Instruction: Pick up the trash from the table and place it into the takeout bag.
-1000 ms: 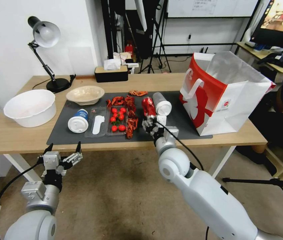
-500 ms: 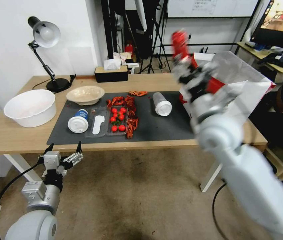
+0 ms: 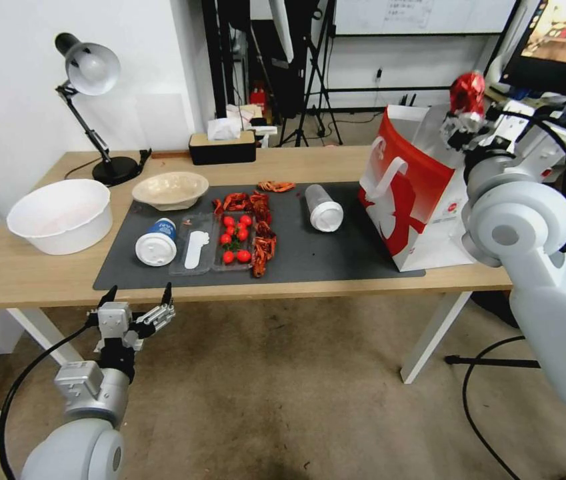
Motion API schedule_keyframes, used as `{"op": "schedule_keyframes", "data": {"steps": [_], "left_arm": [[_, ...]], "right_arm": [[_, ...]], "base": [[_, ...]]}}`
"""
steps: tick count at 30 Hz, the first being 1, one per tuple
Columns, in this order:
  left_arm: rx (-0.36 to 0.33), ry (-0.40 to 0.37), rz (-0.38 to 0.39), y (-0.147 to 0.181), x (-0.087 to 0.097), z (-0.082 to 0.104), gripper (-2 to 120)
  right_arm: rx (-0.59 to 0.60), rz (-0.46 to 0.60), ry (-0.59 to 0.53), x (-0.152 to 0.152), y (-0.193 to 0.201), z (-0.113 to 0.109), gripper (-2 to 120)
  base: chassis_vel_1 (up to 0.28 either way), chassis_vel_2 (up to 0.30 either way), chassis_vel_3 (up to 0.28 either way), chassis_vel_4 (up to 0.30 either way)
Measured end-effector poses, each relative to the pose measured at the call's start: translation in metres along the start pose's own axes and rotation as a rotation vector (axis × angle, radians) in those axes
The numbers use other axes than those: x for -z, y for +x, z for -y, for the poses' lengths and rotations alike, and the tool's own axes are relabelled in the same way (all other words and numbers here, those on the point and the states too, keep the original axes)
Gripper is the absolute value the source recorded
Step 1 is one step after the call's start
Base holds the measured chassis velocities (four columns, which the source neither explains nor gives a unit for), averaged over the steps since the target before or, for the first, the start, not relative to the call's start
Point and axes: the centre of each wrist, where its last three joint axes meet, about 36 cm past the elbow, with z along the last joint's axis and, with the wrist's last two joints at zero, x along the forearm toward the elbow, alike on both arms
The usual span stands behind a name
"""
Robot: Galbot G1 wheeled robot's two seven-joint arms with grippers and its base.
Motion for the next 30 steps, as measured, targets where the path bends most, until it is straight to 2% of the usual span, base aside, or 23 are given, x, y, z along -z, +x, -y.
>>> {"op": "schedule_keyframes", "data": {"steps": [2, 5, 6, 7, 9, 10, 11, 12, 13, 14, 15, 17, 19, 21, 22, 25, 26, 28, 30], "left_arm": [[0.0, -0.001, 0.001, 0.0, 0.0, 0.0, 100], [0.001, -0.002, 0.0, 0.001, -0.001, -0.001, 100], [0.001, -0.002, 0.0, 0.001, -0.001, -0.001, 100], [0.003, -0.003, 0.0, 0.002, -0.001, -0.001, 100], [0.003, -0.004, 0.001, 0.002, -0.001, -0.001, 100], [0.003, -0.004, 0.001, 0.002, 0.0, -0.002, 100], [0.003, -0.004, 0.001, 0.002, 0.0, -0.002, 100], [0.003, -0.005, 0.002, 0.002, 0.0, -0.002, 100], [0.003, -0.006, 0.004, 0.002, 0.001, -0.002, 100], [0.003, -0.006, 0.004, 0.002, 0.001, -0.002, 100], [0.003, -0.006, 0.004, 0.002, 0.001, -0.002, 100], [0.004, -0.006, 0.005, 0.002, 0.001, -0.002, 100], [0.004, -0.006, 0.005, 0.002, 0.001, -0.002, 100], [0.004, -0.006, 0.004, 0.001, 0.001, -0.002, 100], [0.004, -0.006, 0.004, 0.001, 0.001, -0.002, 100], [0.004, -0.006, 0.003, 0.001, 0.0, -0.003, 100], [0.004, -0.006, 0.003, 0.001, 0.0, -0.003, 100], [0.004, -0.006, 0.001, 0.001, 0.0, -0.003, 100], [0.004, -0.005, 0.001, 0.001, -0.001, -0.003, 100]], "right_arm": [[0.0, -0.006, -0.005, 0.0, -0.001, 0.0, 54], [0.004, -0.01, -0.011, 0.001, -0.001, -0.001, 69], [0.004, -0.01, -0.011, 0.001, -0.001, -0.001, 69], [0.004, -0.01, -0.012, 0.001, -0.001, -0.001, 76], [0.005, -0.01, -0.012, 0.001, -0.001, -0.002, 76], [0.009, -0.011, -0.018, 0.002, -0.001, -0.002, 84], [0.01, -0.011, -0.019, 0.003, -0.001, -0.002, 84], [0.017, -0.008, -0.026, 0.004, 0.0, -0.003, 92], [0.057, 0.024, -0.065, 0.007, 0.001, -0.003, 96], [0.057, 0.024, -0.065, 0.007, 0.001, -0.003, 96], [0.101, 0.052, -0.096, 0.009, 0.004, -0.003, 98], [0.263, 0.14, -0.161, 0.014, 0.018, -0.003, 100], [0.295, 0.154, -0.164, 0.013, 0.021, -0.002, 100], [0.435, 0.214, -0.15, 0.002, 0.036, 0.003, 100], [0.435, 0.214, -0.15, 0.002, 0.036, 0.003, 100], [0.661, 0.272, -0.053, -0.031, 0.061, 0.017, 100], [0.661, 0.272, -0.053, -0.031, 0.061, 0.017, 100], [0.756, 0.286, 0.02, -0.05, 0.075, 0.024, 100], [0.779, 0.279, 0.05, -0.06, 0.085, 0.024, 100]], "base": [[0.0, 0.0, 0.0, 0.0], [0.0, 0.0, 0.0, 0.0], [0.0, 0.0, 0.0, 0.0], [0.0, 0.0, 0.0, 0.0], [0.0, 0.0, 0.0, 0.0], [0.0, 0.0, 0.0, 0.0], [0.0, 0.0, 0.0, 0.0], [0.0, 0.0, 0.0, 0.0], [0.0, 0.0, 0.0, 0.0], [0.0, 0.0, 0.0, 0.0], [0.0, 0.0, 0.0, 0.0], [0.0, 0.0, 0.0, 0.0], [0.0, 0.0, 0.0, 0.0], [0.0, 0.0, 0.0, 0.0], [0.0, 0.0, 0.0, 0.0], [0.0, 0.0, 0.0, 0.0], [0.0, 0.0, 0.0, 0.0], [0.0, 0.0, 0.0, 0.0], [0.0, 0.0, 0.0, 0.0]]}}
